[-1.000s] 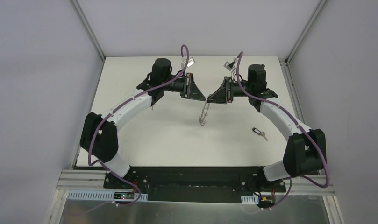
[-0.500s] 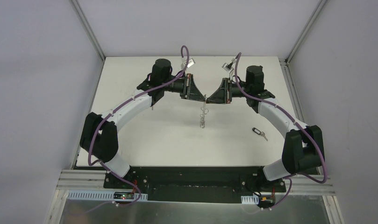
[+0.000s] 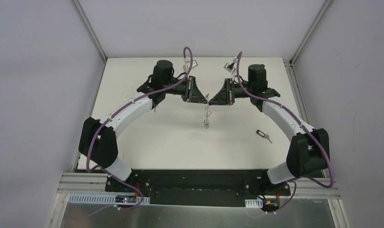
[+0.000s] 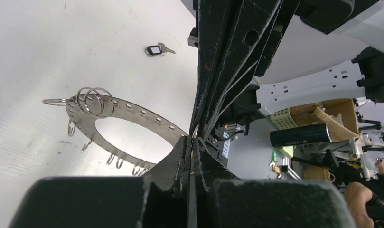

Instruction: Put the keys on the keyring

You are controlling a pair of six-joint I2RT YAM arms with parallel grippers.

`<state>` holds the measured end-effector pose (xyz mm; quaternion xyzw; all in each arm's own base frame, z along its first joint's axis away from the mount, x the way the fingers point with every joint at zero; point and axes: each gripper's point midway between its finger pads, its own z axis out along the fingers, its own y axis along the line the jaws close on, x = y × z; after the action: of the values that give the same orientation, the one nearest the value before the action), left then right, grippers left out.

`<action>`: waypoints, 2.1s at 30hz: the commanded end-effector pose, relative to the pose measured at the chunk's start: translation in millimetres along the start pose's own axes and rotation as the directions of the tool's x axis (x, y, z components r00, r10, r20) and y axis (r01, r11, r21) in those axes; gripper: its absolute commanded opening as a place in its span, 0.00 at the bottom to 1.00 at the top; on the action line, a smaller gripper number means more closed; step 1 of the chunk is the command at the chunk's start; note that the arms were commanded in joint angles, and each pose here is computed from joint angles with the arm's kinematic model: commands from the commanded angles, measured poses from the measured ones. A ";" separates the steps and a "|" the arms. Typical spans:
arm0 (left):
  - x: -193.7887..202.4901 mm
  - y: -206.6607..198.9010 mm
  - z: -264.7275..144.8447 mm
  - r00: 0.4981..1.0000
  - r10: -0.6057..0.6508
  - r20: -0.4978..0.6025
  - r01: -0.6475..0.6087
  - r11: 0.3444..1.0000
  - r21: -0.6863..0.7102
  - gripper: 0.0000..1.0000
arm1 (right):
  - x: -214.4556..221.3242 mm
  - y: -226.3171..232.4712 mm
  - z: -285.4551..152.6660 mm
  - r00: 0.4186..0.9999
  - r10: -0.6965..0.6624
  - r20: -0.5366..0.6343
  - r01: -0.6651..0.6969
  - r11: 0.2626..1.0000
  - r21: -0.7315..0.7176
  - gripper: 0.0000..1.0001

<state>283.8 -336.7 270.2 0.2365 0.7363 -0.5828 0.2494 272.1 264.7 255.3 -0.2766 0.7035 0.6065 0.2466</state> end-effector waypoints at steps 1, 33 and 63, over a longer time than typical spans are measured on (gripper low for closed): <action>-2.6 -23.0 -13.4 0.987 0.162 -0.015 -0.162 0.987 0.018 0.10 | -15.7 12.2 -8.4 0.982 -0.186 -0.024 0.187 0.980 0.064 0.00; 17.6 -41.5 2.9 0.768 0.622 -0.152 -0.598 0.782 0.178 0.26 | 25.5 51.0 -4.9 0.912 -0.309 -0.271 0.328 0.945 0.024 0.00; 35.0 -35.8 9.7 0.784 0.574 -0.237 -0.534 0.818 0.217 0.03 | 30.3 49.0 -6.2 0.908 -0.320 -0.270 0.339 0.940 0.025 0.00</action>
<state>239.5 -345.3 263.0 0.5277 0.6404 -0.4809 0.2832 223.2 258.7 250.1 -0.4375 0.7269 0.4768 0.2300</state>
